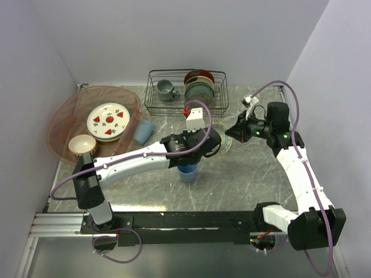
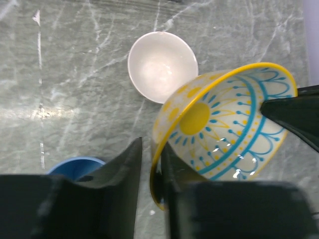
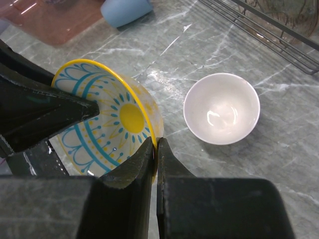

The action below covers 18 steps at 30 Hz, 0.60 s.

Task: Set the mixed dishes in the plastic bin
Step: Pick up the bowl from the center of the board.

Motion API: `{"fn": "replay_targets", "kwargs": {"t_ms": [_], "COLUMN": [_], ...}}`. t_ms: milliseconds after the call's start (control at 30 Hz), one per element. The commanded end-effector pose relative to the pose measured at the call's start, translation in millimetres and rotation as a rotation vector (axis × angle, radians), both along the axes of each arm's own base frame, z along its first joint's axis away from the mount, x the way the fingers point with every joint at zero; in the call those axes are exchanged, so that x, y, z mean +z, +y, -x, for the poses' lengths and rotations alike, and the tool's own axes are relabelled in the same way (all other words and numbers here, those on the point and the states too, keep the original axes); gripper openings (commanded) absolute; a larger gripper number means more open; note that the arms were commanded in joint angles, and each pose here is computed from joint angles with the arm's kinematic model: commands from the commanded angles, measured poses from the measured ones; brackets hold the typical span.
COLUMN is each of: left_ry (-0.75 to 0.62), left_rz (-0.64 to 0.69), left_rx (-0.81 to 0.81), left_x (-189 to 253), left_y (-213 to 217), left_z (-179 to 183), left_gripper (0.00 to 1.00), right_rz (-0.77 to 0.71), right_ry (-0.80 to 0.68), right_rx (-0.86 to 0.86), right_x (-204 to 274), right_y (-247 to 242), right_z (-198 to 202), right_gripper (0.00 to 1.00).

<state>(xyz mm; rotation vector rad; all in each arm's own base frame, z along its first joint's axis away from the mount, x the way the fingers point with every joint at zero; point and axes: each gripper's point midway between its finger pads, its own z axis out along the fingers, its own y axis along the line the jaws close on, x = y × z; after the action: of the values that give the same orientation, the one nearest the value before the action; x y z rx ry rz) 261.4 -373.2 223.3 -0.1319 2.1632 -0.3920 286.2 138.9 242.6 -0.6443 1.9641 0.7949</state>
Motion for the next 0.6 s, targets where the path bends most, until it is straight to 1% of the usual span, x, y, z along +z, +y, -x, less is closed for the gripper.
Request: {"fn": "replay_targets", "kwargs": {"t_ms": [0,33,133,167,233,267,300,367,433,467,500,533,567], "left_ry": [-0.028,-0.028,-0.036,-0.046,-0.039,-0.054,-0.05,-0.056,-0.062,-0.074,-0.077,-0.089,-0.095], "left_rz": [-0.094,-0.092,-0.082,-0.066,-0.065,-0.039,-0.042,-0.014,0.011,0.043,0.054,0.087,0.095], "left_rx": [0.061,0.059,0.054,0.048,0.033,0.023,0.015,-0.003,-0.018,-0.036,-0.043,-0.048,-0.052], "left_x": [2,2,5,11,7,15,10,17,14,23,19,27,28], "left_y": [31,32,38,40,44,45,48,54,58,61,64,69,73], "left_z": [-3,-3,-1,-2,0,0,2,3,3,5,6,7,8], "left_gripper": [0.18,0.11,0.01,0.01,0.01,0.01,0.01,0.01,0.01,0.01,0.01,0.01,0.01], "right_rz": [-0.015,-0.014,-0.013,-0.012,-0.022,-0.023,-0.026,-0.04,-0.049,-0.059,-0.066,-0.068,-0.08], "right_ry": [-0.122,-0.126,-0.155,-0.164,-0.178,-0.185,-0.196,-0.209,-0.221,-0.23,-0.234,-0.238,-0.241], "right_rx": [0.024,0.03,0.055,0.058,0.087,0.098,0.112,0.156,0.185,0.212,0.228,0.243,0.263], "right_x": [31,33,39,40,44,45,47,48,49,50,50,50,51], "right_y": [1,1,3,2,6,6,8,12,15,17,19,20,22], "right_z": [2,5,10,11,18,20,23,31,38,43,47,49,52], "right_gripper": [0.0,0.0,0.0,0.0,0.0,0.0,0.0,0.05,0.13,0.17,0.26,0.32,0.44]}}
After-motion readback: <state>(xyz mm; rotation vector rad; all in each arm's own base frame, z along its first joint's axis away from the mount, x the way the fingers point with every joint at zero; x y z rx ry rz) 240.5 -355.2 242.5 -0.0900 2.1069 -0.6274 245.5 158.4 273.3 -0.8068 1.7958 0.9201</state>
